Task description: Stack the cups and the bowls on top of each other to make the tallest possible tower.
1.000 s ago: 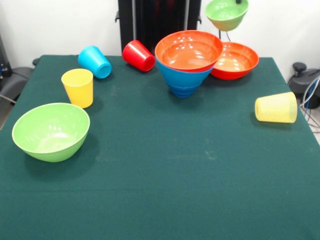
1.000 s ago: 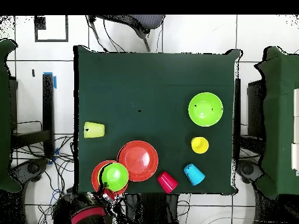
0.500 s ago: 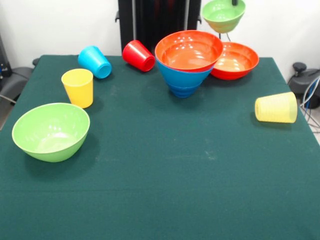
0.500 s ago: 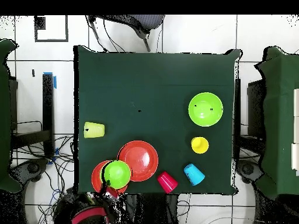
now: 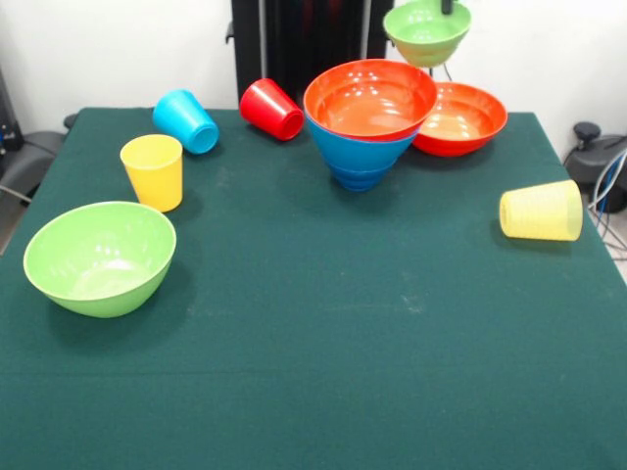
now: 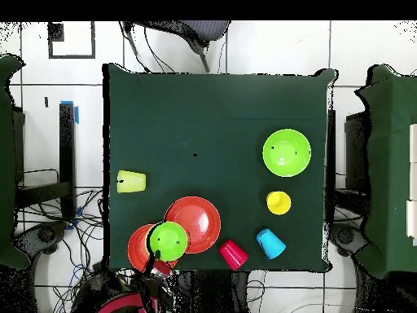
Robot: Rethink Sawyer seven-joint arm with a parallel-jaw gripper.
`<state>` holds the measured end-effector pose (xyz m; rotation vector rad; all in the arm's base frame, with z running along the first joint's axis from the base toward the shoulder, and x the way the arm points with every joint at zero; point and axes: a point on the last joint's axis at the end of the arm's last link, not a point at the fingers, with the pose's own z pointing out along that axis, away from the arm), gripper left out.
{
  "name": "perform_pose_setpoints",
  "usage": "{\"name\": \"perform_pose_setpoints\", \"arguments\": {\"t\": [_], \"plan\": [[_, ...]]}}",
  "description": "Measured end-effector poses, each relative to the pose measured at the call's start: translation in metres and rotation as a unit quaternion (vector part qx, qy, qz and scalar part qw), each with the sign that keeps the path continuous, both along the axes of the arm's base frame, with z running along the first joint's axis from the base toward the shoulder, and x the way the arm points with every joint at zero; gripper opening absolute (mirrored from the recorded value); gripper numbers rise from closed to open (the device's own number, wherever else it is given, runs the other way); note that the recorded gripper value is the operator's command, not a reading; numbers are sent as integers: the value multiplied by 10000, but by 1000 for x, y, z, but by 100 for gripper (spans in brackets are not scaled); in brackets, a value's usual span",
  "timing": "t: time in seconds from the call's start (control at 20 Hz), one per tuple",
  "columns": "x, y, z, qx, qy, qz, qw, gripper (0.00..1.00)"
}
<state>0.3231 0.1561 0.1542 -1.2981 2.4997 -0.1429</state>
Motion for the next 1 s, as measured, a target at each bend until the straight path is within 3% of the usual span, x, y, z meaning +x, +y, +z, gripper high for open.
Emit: {"name": "perform_pose_setpoints", "arguments": {"t": [0.35, 0.4, 0.75, 1.0], "plan": [[-4, -17, -4, -430, -170, 352, 9983, 0], [-7, -22, -6, -586, -228, 515, 9967, 0], [-10, -38, -11, -1099, -473, 1058, 9872, 0], [-16, -39, -15, -1245, -528, 1292, 9824, 0]]}}
